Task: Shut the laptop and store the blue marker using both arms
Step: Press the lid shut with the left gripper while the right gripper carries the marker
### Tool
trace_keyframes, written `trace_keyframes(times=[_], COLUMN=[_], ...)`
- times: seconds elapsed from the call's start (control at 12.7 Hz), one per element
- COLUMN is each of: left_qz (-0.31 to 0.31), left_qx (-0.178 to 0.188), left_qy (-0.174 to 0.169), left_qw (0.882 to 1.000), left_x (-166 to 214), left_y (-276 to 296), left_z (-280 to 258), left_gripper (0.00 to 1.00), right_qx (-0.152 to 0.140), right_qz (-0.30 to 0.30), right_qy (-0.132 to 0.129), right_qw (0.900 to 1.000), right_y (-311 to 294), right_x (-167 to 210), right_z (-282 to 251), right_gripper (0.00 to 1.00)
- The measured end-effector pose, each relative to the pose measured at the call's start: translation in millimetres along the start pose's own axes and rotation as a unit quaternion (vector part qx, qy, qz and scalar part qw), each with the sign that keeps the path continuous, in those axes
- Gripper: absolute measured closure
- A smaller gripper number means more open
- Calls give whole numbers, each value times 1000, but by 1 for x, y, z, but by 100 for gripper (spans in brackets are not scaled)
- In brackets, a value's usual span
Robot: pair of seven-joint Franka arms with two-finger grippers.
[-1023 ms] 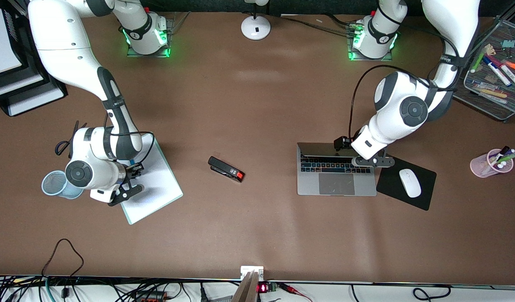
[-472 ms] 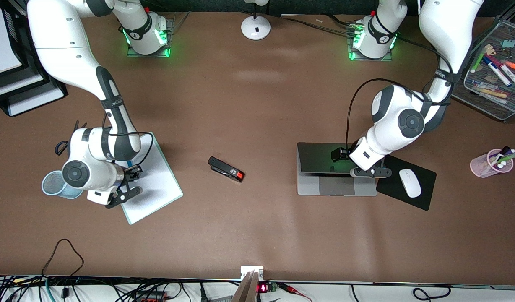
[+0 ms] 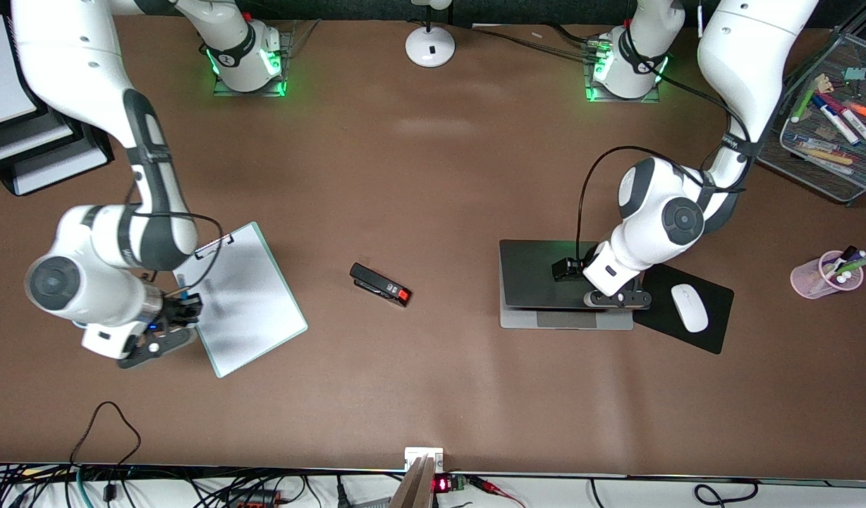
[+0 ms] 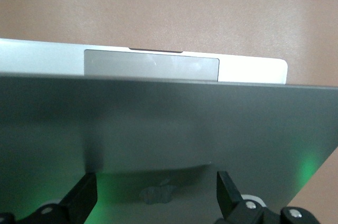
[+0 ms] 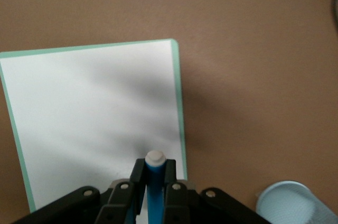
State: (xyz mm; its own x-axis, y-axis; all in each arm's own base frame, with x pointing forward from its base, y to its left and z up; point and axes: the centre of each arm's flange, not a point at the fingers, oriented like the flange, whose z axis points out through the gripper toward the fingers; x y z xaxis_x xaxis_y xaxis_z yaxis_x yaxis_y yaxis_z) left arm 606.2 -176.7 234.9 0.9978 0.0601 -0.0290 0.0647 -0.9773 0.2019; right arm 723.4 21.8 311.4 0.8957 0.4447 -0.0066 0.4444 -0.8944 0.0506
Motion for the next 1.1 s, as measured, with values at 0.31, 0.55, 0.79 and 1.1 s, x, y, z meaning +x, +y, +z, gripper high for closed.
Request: trace_keyframes(times=[0.31, 0.55, 0.79, 1.1], left_qz=[-4, -6, -6, -6], left_qx=[-5, -7, -8, -10], left_qy=[0, -4, -4, 8], left_qw=[1000, 1000, 1000, 1000], left_x=[1, 3, 5, 20], left_y=[-4, -4, -3, -1], left_z=[22, 32, 34, 10], left_gripper=[0, 0, 0, 0], right_qx=[-22, -7, 31, 39], right_qz=[-56, -100, -178, -262], right_qy=[49, 98, 171, 247], right_qw=[997, 990, 968, 932], right_y=[21, 54, 98, 143], right_x=[-10, -33, -61, -91], right_z=[-80, -125, -136, -131], right_gripper=[82, 82, 82, 82])
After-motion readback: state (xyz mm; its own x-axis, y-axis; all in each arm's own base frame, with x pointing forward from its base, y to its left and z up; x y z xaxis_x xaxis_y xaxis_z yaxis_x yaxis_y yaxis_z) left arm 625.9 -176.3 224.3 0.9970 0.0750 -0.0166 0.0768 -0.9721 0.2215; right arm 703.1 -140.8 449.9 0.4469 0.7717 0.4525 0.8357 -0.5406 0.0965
